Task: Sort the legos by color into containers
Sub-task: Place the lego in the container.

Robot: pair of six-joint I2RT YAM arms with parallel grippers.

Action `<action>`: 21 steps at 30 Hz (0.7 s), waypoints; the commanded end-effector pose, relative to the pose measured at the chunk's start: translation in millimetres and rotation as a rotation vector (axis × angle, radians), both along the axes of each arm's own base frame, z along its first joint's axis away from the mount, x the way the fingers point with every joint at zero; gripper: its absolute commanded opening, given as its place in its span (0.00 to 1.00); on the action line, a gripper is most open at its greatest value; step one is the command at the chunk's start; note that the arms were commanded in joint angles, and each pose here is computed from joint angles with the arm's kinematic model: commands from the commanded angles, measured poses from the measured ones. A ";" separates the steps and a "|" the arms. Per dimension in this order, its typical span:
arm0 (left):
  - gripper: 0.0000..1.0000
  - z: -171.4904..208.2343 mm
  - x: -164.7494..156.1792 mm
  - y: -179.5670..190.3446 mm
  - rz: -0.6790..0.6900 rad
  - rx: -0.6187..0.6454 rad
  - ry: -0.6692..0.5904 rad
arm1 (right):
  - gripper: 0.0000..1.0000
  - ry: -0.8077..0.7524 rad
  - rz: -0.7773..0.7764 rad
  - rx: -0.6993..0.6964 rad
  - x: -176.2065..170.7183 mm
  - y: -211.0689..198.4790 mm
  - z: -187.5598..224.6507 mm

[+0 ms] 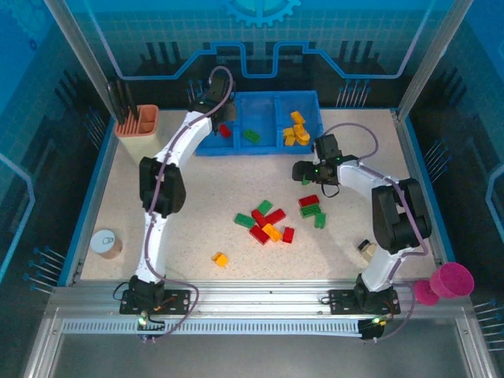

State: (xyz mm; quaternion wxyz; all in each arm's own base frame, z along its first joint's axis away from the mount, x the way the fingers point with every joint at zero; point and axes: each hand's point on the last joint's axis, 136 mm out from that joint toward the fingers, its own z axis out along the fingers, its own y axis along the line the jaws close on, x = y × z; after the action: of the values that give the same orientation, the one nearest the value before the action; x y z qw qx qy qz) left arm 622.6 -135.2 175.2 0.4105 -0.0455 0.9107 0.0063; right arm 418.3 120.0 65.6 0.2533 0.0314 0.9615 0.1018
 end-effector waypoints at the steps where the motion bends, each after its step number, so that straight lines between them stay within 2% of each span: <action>1: 0.17 -13.4 6.5 13.2 0.024 0.058 0.044 | 0.93 -0.005 0.006 -0.029 6.3 4.4 2.2; 5: 0.23 -23.0 17.1 18.6 0.040 0.059 0.039 | 0.93 0.004 0.010 -0.050 7.4 4.7 -1.7; 9: 0.39 -40.9 18.4 21.1 0.061 0.053 0.062 | 0.93 0.037 0.008 -0.067 8.3 4.7 -14.4; 15: 0.42 -59.8 18.0 18.4 0.057 0.039 0.084 | 0.93 0.046 0.000 -0.054 13.9 9.0 -25.2; 21: 0.45 -61.7 16.5 18.4 0.057 0.040 0.093 | 0.89 0.063 0.005 -0.051 22.4 14.2 -34.4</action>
State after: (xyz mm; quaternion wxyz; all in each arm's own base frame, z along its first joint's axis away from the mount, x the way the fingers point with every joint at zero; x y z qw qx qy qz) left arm 639.7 -118.9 129.0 0.3800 -0.0591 0.9224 0.0347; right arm 433.2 123.5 29.2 0.2200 0.0303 0.9724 0.0713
